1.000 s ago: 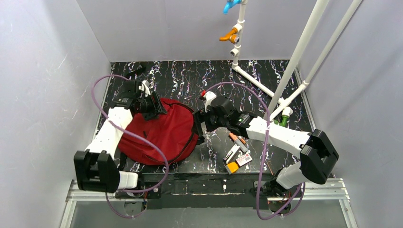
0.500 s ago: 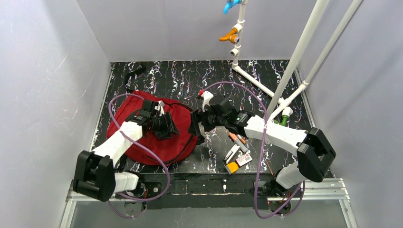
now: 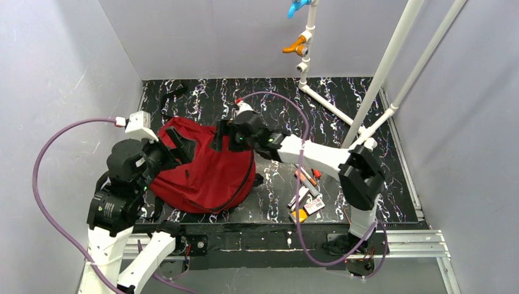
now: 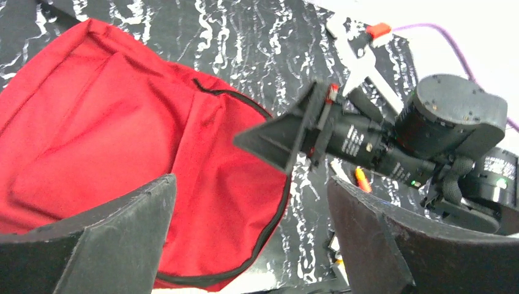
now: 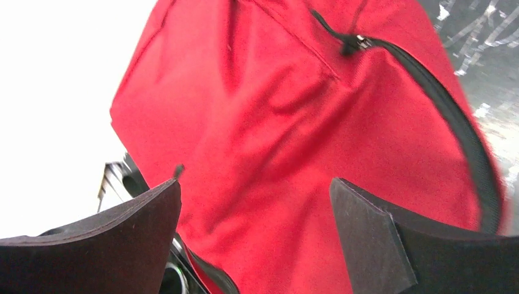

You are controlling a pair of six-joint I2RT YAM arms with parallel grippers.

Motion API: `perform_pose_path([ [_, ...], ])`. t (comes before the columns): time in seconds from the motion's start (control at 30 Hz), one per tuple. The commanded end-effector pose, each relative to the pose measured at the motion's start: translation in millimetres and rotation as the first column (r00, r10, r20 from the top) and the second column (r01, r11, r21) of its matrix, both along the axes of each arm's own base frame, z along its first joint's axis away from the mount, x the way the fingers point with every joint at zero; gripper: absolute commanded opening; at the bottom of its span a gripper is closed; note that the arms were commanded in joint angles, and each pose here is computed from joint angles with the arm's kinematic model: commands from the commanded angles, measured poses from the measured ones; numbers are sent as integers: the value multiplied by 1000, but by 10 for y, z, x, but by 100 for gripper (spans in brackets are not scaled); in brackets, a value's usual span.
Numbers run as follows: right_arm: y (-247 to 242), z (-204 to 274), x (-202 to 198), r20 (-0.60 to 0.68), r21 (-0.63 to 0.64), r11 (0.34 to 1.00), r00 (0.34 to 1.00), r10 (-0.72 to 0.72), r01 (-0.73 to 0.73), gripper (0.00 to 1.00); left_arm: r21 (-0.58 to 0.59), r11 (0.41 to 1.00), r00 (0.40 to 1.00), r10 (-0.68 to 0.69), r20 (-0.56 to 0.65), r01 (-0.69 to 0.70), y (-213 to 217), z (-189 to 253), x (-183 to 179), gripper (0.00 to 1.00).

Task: Pack the student bag
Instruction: Unzip the student bag at the center of the board.

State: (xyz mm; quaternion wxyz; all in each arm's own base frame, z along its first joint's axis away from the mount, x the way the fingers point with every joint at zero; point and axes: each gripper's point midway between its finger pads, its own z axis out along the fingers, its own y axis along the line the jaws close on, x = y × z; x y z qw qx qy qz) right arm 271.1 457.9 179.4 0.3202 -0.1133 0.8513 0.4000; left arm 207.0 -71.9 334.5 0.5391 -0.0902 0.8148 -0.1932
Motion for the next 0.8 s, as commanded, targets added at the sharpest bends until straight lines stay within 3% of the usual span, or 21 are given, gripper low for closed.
perform_pose_path([
  [0.0,314,64,90,12,-58,982,984,-180,180,98,99,993,991,80,-110,-69,235,-313,-183,93],
  [0.17,431,-175,160,96,-201,941,962,-257,272,98,84,994,991,82,-110,-73,248,-354,-264,93],
  [0.4,490,-500,74,241,-403,883,959,-152,241,98,10,998,990,63,-127,-62,136,-400,-241,93],
  [0.47,406,-516,29,251,-420,875,957,-142,240,90,2,998,990,56,-132,-56,111,-425,-223,93],
  [0.6,287,-414,-102,259,-310,929,958,-121,202,63,-10,998,986,56,-157,-58,84,-486,-204,93],
  [0.77,239,-455,-181,177,-138,983,979,-97,123,53,-64,997,985,32,-168,-44,-21,-544,-143,93],
])
